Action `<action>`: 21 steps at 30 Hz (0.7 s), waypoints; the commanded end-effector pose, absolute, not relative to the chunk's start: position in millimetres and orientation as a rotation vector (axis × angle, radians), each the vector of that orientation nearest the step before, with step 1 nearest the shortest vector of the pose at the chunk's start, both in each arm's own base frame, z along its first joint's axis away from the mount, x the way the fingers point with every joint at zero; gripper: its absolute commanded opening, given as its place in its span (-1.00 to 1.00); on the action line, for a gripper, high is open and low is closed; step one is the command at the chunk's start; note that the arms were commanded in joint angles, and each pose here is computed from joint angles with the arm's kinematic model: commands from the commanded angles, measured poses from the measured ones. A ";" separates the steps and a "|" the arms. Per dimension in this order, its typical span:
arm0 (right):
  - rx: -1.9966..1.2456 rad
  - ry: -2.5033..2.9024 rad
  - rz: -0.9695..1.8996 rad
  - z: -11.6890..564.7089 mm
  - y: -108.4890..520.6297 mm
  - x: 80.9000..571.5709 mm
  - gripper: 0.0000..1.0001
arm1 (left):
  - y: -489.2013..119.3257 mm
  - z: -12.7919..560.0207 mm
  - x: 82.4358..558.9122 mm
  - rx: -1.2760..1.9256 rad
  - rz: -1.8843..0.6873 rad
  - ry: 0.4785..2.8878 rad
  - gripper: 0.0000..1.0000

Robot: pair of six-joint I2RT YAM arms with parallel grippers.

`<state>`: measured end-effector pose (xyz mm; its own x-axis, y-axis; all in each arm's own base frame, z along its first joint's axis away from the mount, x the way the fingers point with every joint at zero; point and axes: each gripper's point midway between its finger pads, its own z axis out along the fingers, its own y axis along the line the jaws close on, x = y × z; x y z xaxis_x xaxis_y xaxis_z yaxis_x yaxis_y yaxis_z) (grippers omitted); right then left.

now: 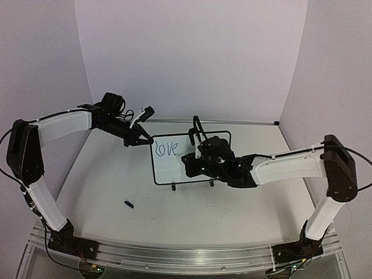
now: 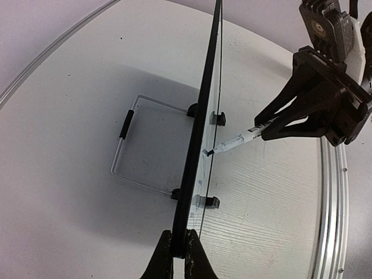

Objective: Write a sentence on the whiteboard

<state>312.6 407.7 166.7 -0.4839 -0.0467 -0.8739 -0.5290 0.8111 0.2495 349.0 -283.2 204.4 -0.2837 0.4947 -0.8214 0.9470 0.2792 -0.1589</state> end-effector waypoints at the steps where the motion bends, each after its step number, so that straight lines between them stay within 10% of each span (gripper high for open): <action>1: -0.358 1.973 0.560 185.8 390.7 322.5 -1.00 | -273.5 211.2 357.2 1.299 -0.759 1.880 -1.00; 21: -0.373 1.906 0.669 228.2 370.5 297.0 -1.00 | -273.1 212.1 356.3 1.298 -0.759 1.879 -1.00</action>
<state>302.5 376.2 215.2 -0.4307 0.0274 -0.9021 -0.5183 0.8108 0.2720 348.4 -283.2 204.8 -0.2826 0.4952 -0.8216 0.9474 0.2781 -0.1583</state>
